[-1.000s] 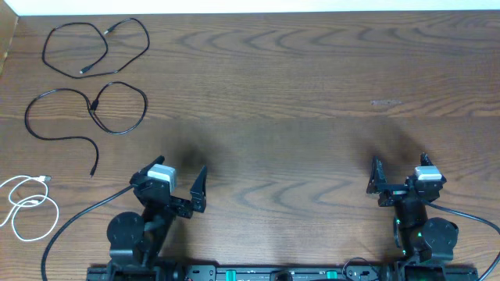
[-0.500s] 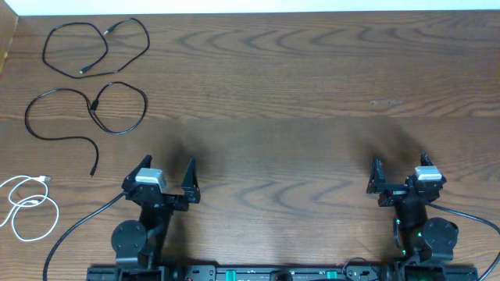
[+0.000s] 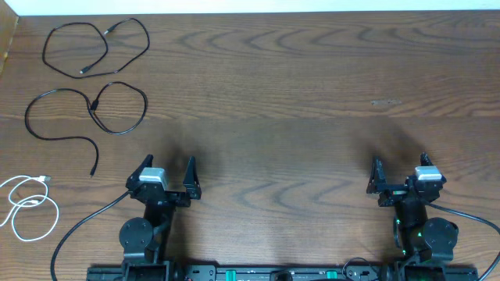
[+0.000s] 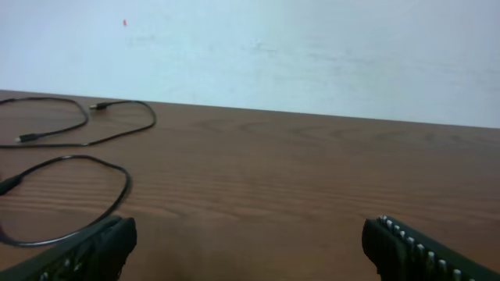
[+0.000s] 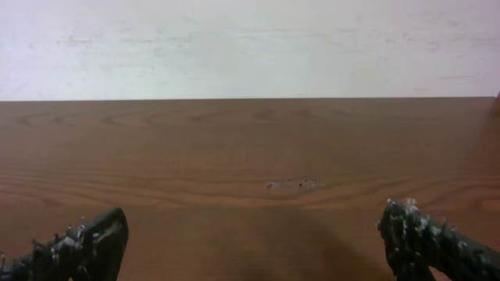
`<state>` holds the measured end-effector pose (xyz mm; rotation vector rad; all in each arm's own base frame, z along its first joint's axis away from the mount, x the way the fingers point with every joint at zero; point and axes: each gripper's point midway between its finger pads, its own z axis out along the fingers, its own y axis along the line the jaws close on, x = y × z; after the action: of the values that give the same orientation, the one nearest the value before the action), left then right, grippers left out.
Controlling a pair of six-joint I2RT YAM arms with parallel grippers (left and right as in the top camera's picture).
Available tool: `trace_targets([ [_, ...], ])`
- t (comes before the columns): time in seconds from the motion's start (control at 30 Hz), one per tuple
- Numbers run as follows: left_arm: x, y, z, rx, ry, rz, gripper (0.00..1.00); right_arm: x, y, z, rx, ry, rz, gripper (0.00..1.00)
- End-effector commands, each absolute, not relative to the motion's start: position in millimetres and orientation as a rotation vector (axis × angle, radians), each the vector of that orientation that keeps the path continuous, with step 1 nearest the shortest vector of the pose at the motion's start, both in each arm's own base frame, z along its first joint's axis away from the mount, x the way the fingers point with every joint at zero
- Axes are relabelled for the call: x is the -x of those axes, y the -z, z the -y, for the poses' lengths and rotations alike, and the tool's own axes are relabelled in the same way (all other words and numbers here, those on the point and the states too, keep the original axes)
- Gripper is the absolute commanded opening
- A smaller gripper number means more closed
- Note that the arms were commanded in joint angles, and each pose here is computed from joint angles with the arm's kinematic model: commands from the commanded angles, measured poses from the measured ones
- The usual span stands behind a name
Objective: Untangle cables
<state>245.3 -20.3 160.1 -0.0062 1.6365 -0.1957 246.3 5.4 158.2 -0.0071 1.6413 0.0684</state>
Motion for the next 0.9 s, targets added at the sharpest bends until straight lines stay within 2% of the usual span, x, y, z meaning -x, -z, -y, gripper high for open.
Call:
trace_targets([
  [0.0,-245.7,-156.9,10.3,0.056,0.155,-1.644,0.98,-246.1,-157.6,-5.1,0.003,-0.067,-1.642,0.99],
  [0.13,-243.8,-138.4,7.2,0.077,0.140,-1.719,0.98,-246.1,-157.6,-5.1,0.003,-0.067,-1.642,0.99],
  [0.87,-243.8,-137.4,5.8,0.047,0.101,-1.723,0.98,-246.1,-157.7,-5.1,0.003,-0.067,-1.641,0.99],
])
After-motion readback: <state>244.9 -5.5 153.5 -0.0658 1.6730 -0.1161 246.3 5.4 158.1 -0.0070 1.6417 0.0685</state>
